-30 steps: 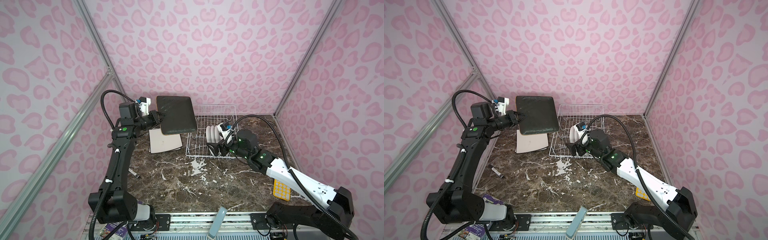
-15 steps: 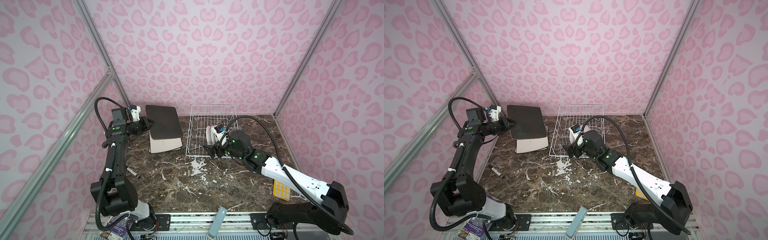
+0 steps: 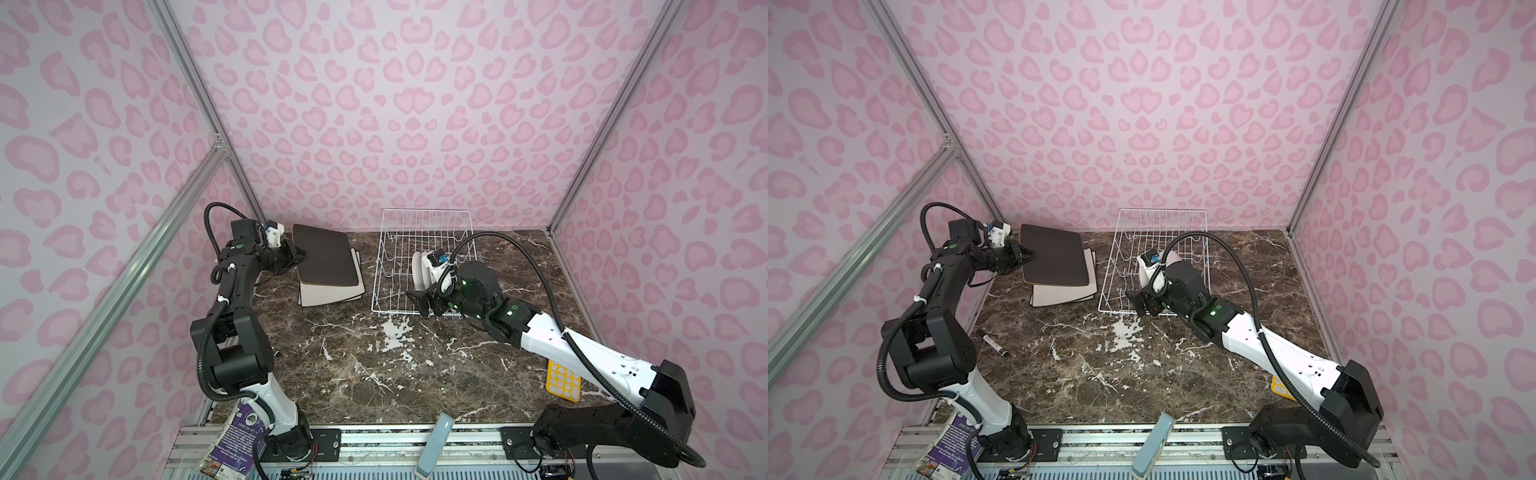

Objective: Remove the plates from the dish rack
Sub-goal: 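Lower the dark plate onto the square white plates with the left gripper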

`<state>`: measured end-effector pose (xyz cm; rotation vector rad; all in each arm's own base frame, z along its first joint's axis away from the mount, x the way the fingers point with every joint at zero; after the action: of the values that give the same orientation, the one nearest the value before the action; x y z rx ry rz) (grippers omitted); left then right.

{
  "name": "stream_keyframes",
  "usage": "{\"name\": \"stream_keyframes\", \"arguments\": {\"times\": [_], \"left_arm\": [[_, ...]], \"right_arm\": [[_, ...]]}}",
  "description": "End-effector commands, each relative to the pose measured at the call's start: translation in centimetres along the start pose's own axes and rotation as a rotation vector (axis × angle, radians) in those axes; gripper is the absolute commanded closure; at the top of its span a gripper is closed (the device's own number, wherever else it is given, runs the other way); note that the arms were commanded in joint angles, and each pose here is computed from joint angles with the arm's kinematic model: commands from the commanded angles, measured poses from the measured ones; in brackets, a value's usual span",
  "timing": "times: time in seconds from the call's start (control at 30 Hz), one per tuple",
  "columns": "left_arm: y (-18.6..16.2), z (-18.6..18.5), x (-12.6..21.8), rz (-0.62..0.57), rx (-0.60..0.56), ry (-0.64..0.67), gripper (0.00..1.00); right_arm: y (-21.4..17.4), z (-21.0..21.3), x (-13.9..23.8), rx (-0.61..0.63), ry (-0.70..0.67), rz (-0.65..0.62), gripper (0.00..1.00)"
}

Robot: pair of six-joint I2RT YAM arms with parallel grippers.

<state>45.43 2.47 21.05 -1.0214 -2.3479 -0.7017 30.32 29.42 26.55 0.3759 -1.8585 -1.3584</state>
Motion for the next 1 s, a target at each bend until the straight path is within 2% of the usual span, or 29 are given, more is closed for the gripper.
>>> {"name": "stream_keyframes", "arguments": {"times": [0.0,0.37,0.77,0.97], "left_arm": [[1.1,-1.6,-0.2,-0.005,-0.041,-0.118,0.96],[1.5,2.0,-3.2,0.047,0.057,-0.138,0.96],[1.5,5.2,-4.2,0.098,0.146,-0.167,0.96],[1.3,6.3,-4.7,0.109,0.155,-0.123,0.96]], "right_arm": [[0.2,-0.2,-0.2,-0.02,-0.018,0.0,0.01],[0.3,0.3,-1.0,-0.018,-0.01,0.022,0.01],[0.1,0.3,-0.4,-0.033,-0.016,0.018,0.01],[0.0,0.4,-0.3,-0.039,-0.014,0.01,0.01]]}}
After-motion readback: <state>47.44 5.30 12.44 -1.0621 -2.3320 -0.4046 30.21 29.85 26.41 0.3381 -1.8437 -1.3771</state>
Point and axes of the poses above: each gripper's point midway between its finger pads, its own x axis back along the fingers, its own z axis along the line the jaws close on, y = z × x, the point moved 1 cm from there along x, back along the fingers, and after that the axes turned 12 degrees about x, right-handed, at the moved point
